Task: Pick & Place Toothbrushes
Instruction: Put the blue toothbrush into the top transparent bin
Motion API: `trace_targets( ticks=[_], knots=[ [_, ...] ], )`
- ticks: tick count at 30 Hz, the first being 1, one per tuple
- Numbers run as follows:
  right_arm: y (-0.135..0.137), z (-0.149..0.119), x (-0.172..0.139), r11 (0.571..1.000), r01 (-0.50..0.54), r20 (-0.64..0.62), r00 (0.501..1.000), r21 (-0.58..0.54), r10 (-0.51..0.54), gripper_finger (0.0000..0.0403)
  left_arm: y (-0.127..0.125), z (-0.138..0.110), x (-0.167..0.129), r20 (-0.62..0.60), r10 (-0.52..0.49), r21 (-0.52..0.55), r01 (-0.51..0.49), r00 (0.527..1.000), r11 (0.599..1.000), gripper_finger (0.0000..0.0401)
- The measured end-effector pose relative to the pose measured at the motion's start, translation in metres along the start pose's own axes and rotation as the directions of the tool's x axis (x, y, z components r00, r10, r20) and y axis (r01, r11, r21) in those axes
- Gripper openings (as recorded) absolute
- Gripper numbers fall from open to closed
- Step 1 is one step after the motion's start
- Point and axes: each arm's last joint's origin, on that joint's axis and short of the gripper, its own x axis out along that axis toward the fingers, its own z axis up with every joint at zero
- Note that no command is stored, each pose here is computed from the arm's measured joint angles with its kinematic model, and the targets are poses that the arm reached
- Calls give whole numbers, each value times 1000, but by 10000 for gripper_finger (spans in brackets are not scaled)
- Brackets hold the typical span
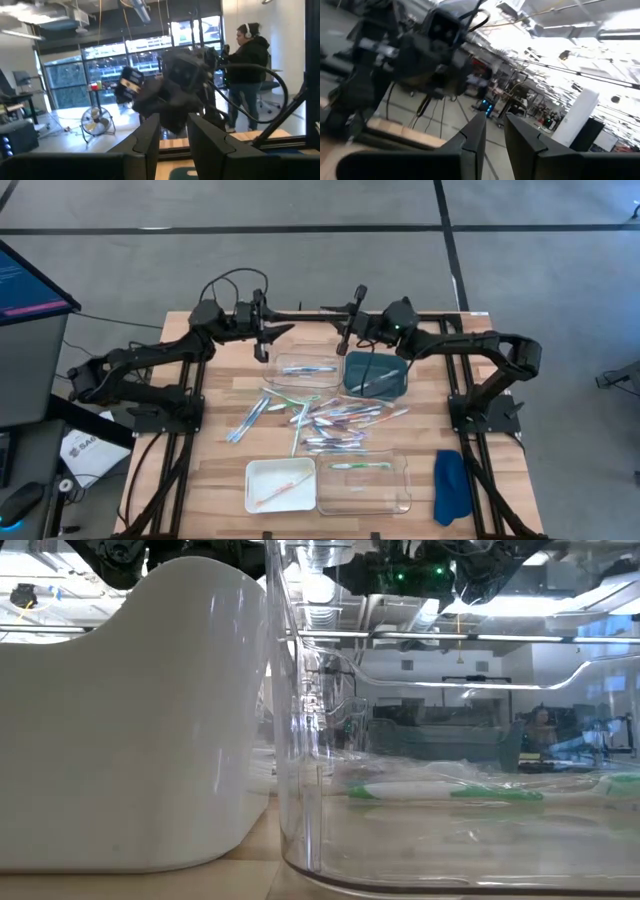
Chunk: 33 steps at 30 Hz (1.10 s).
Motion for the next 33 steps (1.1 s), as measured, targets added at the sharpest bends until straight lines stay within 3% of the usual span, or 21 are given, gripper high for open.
trace_targets(
  ticks=[13, 24, 33],
  knots=[
    [-6, -9, -1, 999, -2, -60, 998, -35, 0, 63, 1, 3, -1, 23, 14, 156, -17, 1000, 988, 94],
    [-6, -10, -2, 1000, -1, -68, 998, -2, 1, 63, -5, 5, 2, 44, -10, 158, 3, 999, 987, 94],
    [4, -5, 0, 995, -35, -55, 998, -93, 30, 63, -12, 4, 5, 36, -39, 140, 34, 999, 990, 94]
  ],
)
